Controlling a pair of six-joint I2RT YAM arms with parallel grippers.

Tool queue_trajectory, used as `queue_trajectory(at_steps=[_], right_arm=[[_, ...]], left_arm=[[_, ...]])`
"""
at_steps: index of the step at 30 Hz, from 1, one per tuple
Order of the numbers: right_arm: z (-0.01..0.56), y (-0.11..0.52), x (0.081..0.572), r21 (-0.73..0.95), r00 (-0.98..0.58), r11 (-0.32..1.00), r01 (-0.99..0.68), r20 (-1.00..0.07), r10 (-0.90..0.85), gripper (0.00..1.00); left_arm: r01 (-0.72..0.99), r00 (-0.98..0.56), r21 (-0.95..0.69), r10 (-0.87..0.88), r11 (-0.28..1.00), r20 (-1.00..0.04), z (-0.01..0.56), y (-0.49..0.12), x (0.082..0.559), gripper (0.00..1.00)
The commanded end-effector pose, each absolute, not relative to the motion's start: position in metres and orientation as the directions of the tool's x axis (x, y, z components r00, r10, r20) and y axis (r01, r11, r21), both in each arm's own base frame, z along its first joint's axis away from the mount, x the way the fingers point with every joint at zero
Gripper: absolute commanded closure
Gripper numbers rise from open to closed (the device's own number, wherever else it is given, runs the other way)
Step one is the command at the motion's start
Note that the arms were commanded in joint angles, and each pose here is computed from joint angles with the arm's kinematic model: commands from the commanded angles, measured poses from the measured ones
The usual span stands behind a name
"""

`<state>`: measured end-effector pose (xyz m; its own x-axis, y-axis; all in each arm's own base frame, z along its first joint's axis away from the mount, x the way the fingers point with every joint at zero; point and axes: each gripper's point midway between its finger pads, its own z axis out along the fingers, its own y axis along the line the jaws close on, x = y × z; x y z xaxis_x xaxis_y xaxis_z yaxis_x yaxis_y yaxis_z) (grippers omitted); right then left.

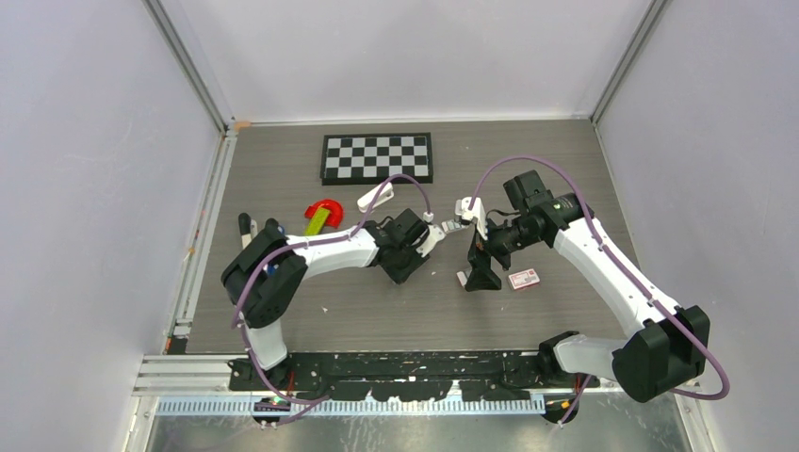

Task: Unload the staples from the stapler
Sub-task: Pick up the staple from the center of the board.

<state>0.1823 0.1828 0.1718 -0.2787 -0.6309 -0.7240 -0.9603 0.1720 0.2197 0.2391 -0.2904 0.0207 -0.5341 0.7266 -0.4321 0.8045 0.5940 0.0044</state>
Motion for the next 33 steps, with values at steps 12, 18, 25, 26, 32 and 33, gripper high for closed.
queue_trajectory(at_steps=[12, 18, 25, 26, 32, 33], right_arm=[[0.173, 0.183, 0.182, 0.219, -0.268, 0.155, -0.963, -0.731, -0.628, 0.0], [0.171, 0.185, 0.181, 0.239, -0.28, 0.151, -0.959, -0.728, -0.626, 0.0], [0.17, 0.193, 0.178, 0.298, -0.322, 0.141, -0.944, -0.739, -0.592, 0.01], [0.169, 0.195, 0.178, 0.312, -0.332, 0.139, -0.94, -0.74, -0.586, 0.0], [0.174, 0.209, 0.176, 0.404, -0.406, 0.122, -0.906, -0.754, -0.517, 0.0], [0.175, 0.212, 0.176, 0.416, -0.415, 0.118, -0.902, -0.758, -0.504, 0.01]], left_arm=[[0.783, -0.551, -0.003, 0.691, 0.622, -0.468, 0.025, -0.298, 0.241, 0.88], [0.747, -0.566, -0.061, 0.586, 0.662, -0.579, 0.053, -0.309, 0.242, 0.92], [0.685, -0.589, -0.25, 0.318, 0.684, -0.743, 0.1, -0.325, 0.232, 0.93], [0.674, -0.589, -0.28, 0.268, 0.684, -0.763, 0.109, -0.327, 0.232, 0.93], [0.626, -0.579, -0.466, -0.027, 0.625, -0.815, 0.154, -0.335, 0.228, 0.94], [0.623, -0.575, -0.493, -0.071, 0.607, -0.815, 0.162, -0.335, 0.228, 0.94]])
